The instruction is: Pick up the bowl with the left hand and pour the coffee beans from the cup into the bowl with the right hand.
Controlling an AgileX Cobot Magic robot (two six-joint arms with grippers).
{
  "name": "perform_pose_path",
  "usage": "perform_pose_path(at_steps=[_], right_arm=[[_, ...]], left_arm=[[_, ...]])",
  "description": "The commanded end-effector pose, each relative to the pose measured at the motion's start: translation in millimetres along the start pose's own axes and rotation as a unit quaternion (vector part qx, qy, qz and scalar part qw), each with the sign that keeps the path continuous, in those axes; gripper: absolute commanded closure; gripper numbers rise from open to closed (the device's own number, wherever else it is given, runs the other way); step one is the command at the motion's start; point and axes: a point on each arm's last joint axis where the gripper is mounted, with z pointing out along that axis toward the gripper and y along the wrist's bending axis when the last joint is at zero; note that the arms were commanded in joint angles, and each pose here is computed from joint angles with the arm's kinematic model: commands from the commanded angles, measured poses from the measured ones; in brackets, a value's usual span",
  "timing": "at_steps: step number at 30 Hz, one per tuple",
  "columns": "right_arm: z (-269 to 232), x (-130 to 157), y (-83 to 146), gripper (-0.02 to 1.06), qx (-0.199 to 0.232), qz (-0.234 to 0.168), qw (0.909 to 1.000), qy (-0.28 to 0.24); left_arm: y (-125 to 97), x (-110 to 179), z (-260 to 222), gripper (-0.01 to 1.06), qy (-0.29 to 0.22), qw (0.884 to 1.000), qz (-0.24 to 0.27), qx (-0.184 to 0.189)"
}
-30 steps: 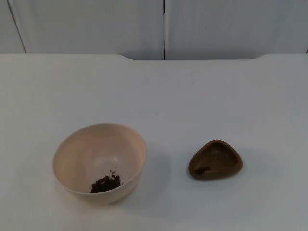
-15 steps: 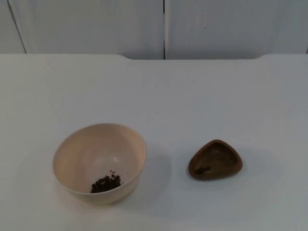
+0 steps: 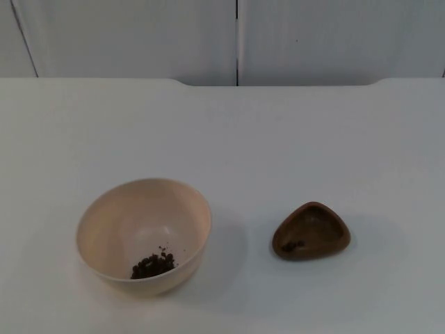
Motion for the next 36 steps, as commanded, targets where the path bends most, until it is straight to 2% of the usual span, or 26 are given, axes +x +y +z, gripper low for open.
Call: perform_pose_path(at_steps=[1,23,26,29,30,35,36], right_arm=[[0.0,-0.4,-0.2,-0.01,0.002,-0.005,1.0,-0.007],[0.0,-0.6,0.0,-0.01,0.002,-0.003,1.0,-0.008],[0.0,-0.6,0.0,-0.01,0.002,-0.003,1.0,-0.008],[0.0,-0.6,0.0,-0.01,0.002,-0.003,1.0,-0.008],[0.0,-0.6,0.0,-0.01,0.002,-0.003,1.0,-0.008],[0.0,-0.6,0.0,-0.01,0.002,-0.003,1.0,-0.008],[0.0,-0.6,0.0,-0.01,0.002,-0.003,1.0,-0.008]], left_arm=[[0.2,1.6,0.8,0.0,0.002,1.0,0.004,-0.001],[0.4,1.5,0.9,0.0,0.002,1.0,0.002,-0.006],[0.2,1.5,1.1,0.0,0.001,1.0,-0.005,-0.019],[-0.1,1.2,1.5,0.0,0.0,0.998,-0.024,-0.055],[-0.1,1.2,1.5,0.0,0.0,0.998,-0.024,-0.055],[-0.5,0.9,2.2,0.0,-0.001,0.993,-0.052,-0.108],[-0.5,0.9,2.2,0.0,-0.001,0.993,-0.052,-0.108]])
